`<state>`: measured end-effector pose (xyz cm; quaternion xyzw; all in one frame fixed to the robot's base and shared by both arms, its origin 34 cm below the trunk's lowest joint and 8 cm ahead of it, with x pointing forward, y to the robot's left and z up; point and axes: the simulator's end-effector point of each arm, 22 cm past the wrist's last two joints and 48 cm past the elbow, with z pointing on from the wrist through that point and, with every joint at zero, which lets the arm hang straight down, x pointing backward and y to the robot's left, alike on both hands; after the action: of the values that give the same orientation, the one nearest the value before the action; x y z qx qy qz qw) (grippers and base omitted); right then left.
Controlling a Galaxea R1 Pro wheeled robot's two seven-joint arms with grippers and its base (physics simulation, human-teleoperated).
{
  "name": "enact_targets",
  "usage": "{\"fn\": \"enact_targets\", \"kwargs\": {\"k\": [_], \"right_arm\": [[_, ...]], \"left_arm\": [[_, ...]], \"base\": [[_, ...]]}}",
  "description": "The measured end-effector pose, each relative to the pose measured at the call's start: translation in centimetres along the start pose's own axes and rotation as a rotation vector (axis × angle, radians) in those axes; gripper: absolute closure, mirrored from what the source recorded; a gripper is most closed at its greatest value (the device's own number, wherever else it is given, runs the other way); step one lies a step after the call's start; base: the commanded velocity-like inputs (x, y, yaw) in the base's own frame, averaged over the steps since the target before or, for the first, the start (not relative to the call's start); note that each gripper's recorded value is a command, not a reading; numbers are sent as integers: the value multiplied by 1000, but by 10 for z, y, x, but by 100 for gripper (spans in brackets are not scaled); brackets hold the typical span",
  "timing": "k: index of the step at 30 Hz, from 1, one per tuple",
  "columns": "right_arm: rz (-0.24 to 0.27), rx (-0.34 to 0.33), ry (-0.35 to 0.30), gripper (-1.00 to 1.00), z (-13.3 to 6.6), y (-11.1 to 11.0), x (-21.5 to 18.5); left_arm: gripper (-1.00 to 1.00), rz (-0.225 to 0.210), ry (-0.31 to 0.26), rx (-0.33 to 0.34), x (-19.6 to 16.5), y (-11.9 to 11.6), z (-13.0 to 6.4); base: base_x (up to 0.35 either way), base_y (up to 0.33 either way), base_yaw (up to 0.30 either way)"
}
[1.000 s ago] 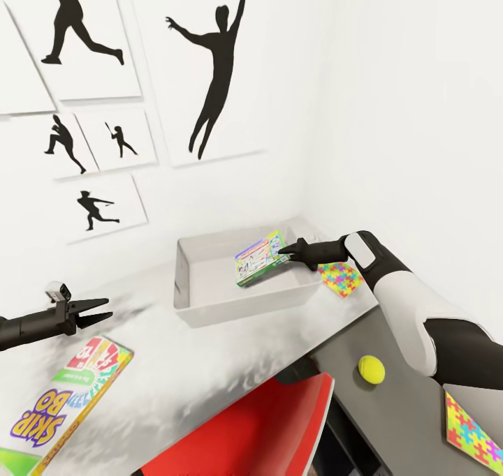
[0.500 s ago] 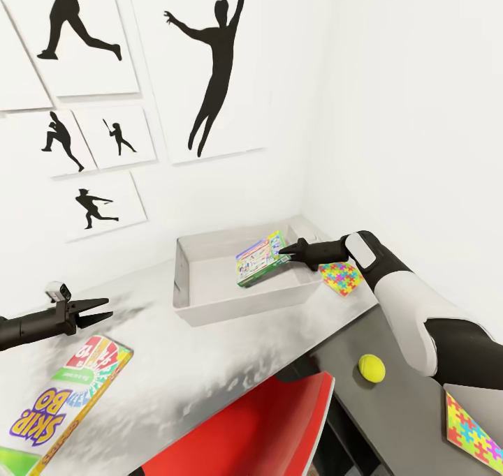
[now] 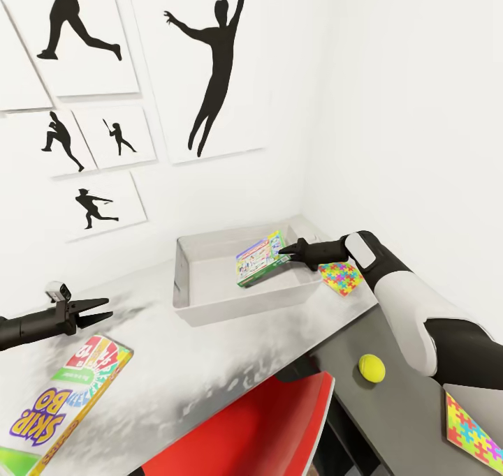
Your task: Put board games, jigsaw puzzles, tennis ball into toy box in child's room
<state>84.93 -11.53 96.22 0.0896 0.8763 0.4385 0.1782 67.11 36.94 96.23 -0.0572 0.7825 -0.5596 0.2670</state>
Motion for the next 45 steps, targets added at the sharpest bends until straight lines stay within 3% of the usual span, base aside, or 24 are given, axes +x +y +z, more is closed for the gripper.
{"fn": "enact_targets", "kwargs": {"k": [3, 4, 37, 45], "right_arm": [[0, 0, 0, 100, 0, 0, 0], [0, 0, 0, -100, 0, 0, 0], [1, -19, -15, -100, -4, 3, -4], [-47, -71, -62, -100, -15, 22, -17]], "left_arm": [[-100, 0, 0, 0, 0, 0, 0], [-100, 0, 0, 0, 0, 0, 0], [-100, 0, 1, -1, 0, 0, 0], [-100, 8, 1, 0, 0, -1, 0]], "base": [[0, 0, 0], [0, 0, 0], [0, 0, 0], [0, 0, -5]]}}
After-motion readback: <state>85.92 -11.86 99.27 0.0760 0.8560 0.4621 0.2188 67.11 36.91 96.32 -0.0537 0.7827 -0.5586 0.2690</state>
